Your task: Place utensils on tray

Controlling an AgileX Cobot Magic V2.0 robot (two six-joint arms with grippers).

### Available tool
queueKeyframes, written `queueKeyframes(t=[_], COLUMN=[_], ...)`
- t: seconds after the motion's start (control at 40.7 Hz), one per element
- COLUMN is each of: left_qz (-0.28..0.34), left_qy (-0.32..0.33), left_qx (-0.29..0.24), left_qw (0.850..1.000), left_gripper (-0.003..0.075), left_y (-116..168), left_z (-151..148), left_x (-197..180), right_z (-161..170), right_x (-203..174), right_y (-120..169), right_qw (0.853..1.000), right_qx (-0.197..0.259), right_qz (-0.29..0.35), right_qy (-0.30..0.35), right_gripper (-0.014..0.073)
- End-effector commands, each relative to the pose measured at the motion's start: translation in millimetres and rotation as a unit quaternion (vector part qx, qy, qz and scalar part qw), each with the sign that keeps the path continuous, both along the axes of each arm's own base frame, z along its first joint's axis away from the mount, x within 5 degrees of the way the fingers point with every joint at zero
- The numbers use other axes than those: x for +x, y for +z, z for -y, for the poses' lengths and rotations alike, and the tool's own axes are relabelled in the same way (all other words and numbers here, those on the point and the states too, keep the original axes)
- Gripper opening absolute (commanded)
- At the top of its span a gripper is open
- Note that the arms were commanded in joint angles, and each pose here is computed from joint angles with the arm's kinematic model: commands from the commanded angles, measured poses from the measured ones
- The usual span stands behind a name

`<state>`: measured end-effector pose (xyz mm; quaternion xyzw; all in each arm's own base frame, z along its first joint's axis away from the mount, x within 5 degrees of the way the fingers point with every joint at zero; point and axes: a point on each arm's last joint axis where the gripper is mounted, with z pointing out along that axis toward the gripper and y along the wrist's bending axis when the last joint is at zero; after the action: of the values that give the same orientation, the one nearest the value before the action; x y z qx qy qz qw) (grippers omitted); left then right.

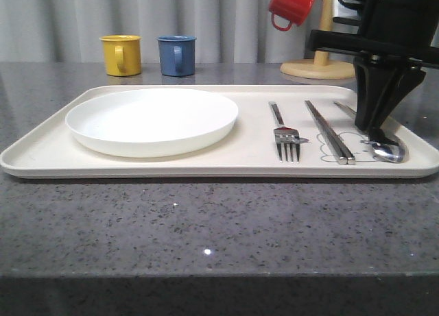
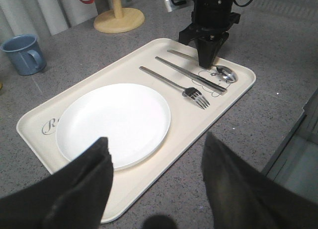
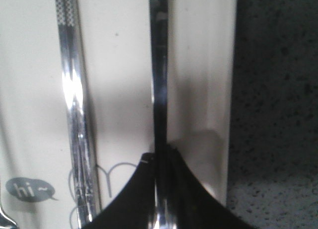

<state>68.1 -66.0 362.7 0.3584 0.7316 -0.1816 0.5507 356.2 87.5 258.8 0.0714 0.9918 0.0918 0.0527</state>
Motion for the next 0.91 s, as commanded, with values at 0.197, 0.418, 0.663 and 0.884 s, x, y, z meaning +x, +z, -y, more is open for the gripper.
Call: queueKeyframes(t=[0.197, 0.418, 0.663, 0.884], left_qz=[0.028, 0.028, 0.028, 0.028], left_qy=[-0.001, -0.001, -0.001, -0.001], left_qx=[-0.043, -0.043, -0.043, -0.043], left_qw=[0.999, 0.999, 0.999, 0.999], left_gripper=[0.0391, 0.0391, 0.0391, 0.0391], left_y=[15, 15, 15, 15], left_z=[1, 1, 1, 1], left_x=[0, 0, 0, 0], right_z=[1, 5, 15, 33], right_x=[-2, -17, -64, -129], right_y=[25, 60, 109, 124], right_qw=[0.999, 0.994, 0.974, 0.958], right_qx=[0.003, 0.006, -0.014, -0.04], right_qz=[0.048, 0.105, 0.195, 0.253], right_qy=[0.006, 0.036, 0.113, 0.127], right_gripper=[0.0225, 0.0257, 0.0257, 0.0257])
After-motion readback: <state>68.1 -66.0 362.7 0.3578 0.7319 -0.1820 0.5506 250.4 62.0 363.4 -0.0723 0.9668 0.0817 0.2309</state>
